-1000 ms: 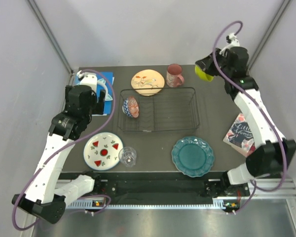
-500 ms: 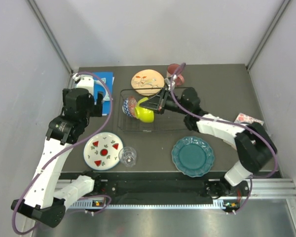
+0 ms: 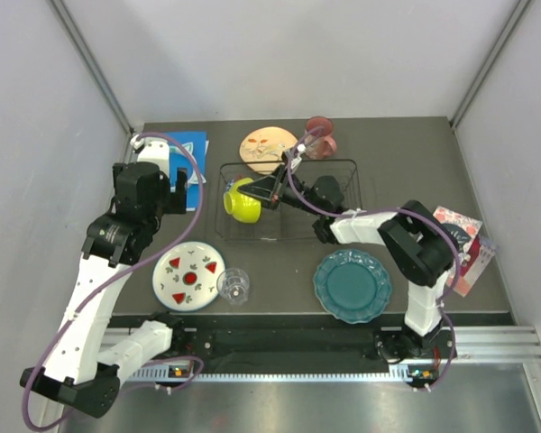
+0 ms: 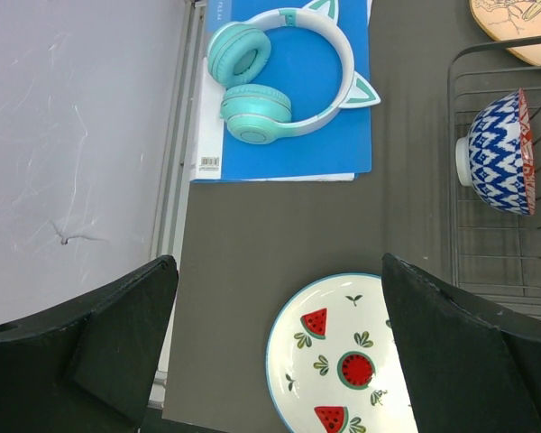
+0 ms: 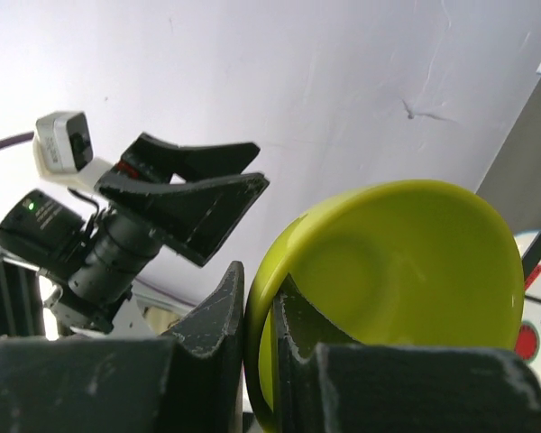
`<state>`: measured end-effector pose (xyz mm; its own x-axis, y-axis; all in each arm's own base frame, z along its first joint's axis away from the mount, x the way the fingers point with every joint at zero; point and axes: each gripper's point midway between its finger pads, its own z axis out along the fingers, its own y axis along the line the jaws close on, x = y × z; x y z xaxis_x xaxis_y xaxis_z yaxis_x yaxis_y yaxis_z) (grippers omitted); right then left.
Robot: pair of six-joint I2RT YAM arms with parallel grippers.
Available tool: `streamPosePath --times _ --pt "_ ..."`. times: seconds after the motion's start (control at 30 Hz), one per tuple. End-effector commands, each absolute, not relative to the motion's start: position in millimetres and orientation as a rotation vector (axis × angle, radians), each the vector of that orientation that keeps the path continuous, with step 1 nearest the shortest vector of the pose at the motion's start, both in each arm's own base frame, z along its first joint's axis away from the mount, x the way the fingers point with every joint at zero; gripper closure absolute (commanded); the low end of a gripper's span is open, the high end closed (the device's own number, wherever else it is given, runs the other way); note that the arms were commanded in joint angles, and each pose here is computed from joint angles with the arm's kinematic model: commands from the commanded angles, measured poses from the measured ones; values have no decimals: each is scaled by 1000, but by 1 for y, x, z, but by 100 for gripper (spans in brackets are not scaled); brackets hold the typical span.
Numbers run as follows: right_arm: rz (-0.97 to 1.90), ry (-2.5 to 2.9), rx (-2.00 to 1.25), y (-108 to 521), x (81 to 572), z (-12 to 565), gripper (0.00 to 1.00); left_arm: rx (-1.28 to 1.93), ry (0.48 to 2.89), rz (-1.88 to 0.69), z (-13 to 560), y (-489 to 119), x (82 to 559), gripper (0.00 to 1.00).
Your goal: Load the mixed dishes into the dish rack
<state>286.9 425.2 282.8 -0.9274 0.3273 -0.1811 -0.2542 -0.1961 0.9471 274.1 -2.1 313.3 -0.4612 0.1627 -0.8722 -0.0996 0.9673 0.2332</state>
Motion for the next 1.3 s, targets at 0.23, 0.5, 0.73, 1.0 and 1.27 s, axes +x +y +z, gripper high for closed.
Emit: streamPosePath --times 0.23,0.5,0.73,1.0,1.27 --pt "2206 1541 99 441 309 285 100 16 1993 266 322 -3 274 1" --pt "2137 1641 142 445 316 243 100 14 1985 263 326 -3 275 1" --pt "2076 1723 157 448 316 212 100 17 1988 257 327 -5 277 1" --pt "2025 1832 126 453 299 188 100 13 1982 253 329 -5 278 1" --pt "1912 1915 68 458 295 179 75 12 1970 249 335 -5 278 1"
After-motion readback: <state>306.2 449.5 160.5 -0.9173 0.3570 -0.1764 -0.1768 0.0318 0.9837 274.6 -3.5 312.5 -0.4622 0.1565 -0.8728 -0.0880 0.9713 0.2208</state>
